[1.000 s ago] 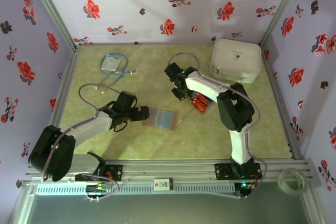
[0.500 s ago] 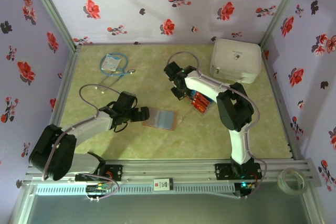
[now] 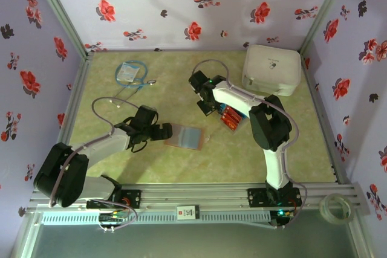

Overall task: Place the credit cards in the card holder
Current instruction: Pick up the credit card from the storage box, then move the card holder to the center of the table.

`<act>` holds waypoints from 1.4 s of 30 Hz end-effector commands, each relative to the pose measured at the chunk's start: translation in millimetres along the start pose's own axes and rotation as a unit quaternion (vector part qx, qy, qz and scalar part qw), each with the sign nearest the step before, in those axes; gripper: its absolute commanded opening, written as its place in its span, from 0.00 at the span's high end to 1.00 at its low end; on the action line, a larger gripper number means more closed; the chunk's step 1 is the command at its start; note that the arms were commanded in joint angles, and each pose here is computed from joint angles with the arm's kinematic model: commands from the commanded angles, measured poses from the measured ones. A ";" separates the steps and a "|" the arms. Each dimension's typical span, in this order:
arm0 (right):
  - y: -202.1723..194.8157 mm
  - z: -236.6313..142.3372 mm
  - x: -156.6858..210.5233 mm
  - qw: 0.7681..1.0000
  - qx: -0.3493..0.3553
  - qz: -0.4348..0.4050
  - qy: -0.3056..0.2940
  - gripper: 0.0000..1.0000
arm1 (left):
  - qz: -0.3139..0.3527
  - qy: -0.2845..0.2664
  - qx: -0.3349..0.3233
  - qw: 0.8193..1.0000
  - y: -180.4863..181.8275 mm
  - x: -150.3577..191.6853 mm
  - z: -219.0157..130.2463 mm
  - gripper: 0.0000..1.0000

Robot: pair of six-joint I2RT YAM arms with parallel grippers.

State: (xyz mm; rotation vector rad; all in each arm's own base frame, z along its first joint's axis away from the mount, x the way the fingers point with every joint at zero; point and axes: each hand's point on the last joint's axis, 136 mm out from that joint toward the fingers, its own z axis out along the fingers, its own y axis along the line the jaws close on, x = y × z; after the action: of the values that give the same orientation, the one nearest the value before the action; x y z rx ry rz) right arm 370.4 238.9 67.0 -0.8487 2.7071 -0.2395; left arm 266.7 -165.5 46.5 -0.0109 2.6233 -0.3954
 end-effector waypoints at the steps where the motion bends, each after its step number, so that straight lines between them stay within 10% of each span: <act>1: -7.2 -32.7 -11.8 1.000 -0.008 0.006 -0.027 1.00 | 0.000 0.004 0.018 1.000 -6.3 -2.5 2.0 0.00; 12: -2.4 -91.4 -16.4 0.988 -0.074 0.076 -0.110 1.00 | -0.004 0.016 0.070 0.997 -32.7 -2.5 8.8 0.00; 42: -1.9 -86.7 45.9 0.955 -0.178 0.197 -0.133 1.00 | -0.008 0.004 0.093 0.996 -94.8 31.2 -4.3 0.00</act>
State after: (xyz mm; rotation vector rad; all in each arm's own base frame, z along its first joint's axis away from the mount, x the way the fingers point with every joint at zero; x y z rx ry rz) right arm 308.8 212.3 128.6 -0.4193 2.6473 0.3379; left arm 226.8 -265.3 52.9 0.0943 2.6205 -0.6810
